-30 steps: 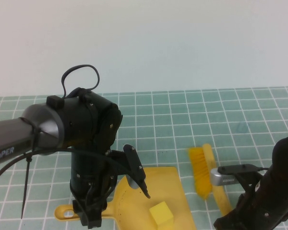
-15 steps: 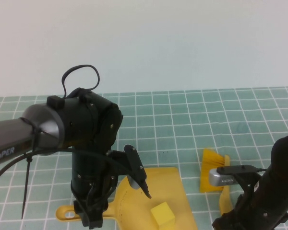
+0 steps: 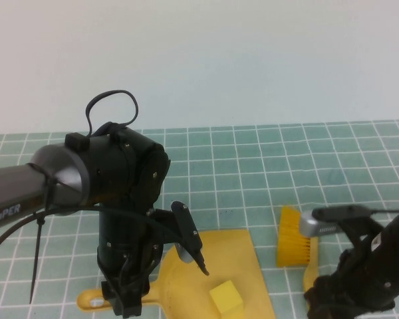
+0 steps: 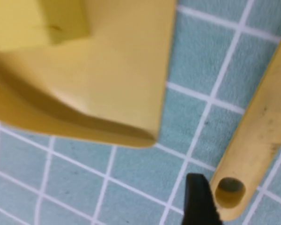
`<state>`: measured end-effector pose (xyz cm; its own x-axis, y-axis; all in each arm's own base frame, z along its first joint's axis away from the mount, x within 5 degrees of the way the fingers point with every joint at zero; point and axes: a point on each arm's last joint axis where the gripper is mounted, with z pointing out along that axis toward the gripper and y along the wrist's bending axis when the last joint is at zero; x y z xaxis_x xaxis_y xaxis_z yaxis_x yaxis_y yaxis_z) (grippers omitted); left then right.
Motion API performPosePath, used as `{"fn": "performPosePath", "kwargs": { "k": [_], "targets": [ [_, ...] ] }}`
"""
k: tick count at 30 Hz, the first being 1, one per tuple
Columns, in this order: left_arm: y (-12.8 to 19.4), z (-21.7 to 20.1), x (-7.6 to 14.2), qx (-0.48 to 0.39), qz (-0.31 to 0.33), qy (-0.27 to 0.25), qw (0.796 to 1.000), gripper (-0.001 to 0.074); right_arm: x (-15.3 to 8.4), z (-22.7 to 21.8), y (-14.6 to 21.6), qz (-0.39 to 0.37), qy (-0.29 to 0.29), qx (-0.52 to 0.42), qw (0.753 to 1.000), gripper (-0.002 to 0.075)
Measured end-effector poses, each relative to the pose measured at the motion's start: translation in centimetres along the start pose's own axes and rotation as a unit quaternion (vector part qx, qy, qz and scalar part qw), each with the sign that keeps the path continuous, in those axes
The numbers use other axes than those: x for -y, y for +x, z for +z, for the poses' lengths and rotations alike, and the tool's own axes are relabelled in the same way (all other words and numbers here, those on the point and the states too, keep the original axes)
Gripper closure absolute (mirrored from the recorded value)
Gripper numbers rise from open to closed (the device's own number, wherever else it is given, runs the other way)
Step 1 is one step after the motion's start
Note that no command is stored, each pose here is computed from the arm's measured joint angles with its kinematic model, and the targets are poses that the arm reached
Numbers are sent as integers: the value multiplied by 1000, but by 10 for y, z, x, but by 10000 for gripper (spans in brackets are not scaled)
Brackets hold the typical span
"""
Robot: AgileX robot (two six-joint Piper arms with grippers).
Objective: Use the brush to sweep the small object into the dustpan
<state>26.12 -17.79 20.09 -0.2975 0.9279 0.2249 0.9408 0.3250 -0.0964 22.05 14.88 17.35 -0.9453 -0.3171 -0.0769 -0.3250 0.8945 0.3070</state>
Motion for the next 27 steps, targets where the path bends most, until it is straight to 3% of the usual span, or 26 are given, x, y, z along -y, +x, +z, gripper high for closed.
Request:
{"fn": "performPosePath", "kwargs": {
  "k": [3, 13, 16, 19, 23, 27],
  "targets": [
    [0, 0, 0, -1, -20, -1, 1000, 303, -6, -20, 0, -13, -5, 34, 999, 323],
    [5, -11, 3, 16, -98, -11, 995, 305, -20, -97, 2, -100, 31, 152, 983, 347],
    [10, -21, 6, 33, -113, -20, 993, 305, -19, -119, 10, -120, 67, 186, 973, 445],
    [19, -36, 10, 55, -128, -36, 990, 318, -16, -139, 22, -130, 103, 217, 962, 616],
    [35, -59, 19, 94, -159, -57, 981, 402, -9, -161, 42, -138, 154, 254, 945, 701],
    [53, -84, 34, 146, -181, -66, 970, 587, 5, -165, 63, -126, 209, 278, 929, 713]
  ]
}}
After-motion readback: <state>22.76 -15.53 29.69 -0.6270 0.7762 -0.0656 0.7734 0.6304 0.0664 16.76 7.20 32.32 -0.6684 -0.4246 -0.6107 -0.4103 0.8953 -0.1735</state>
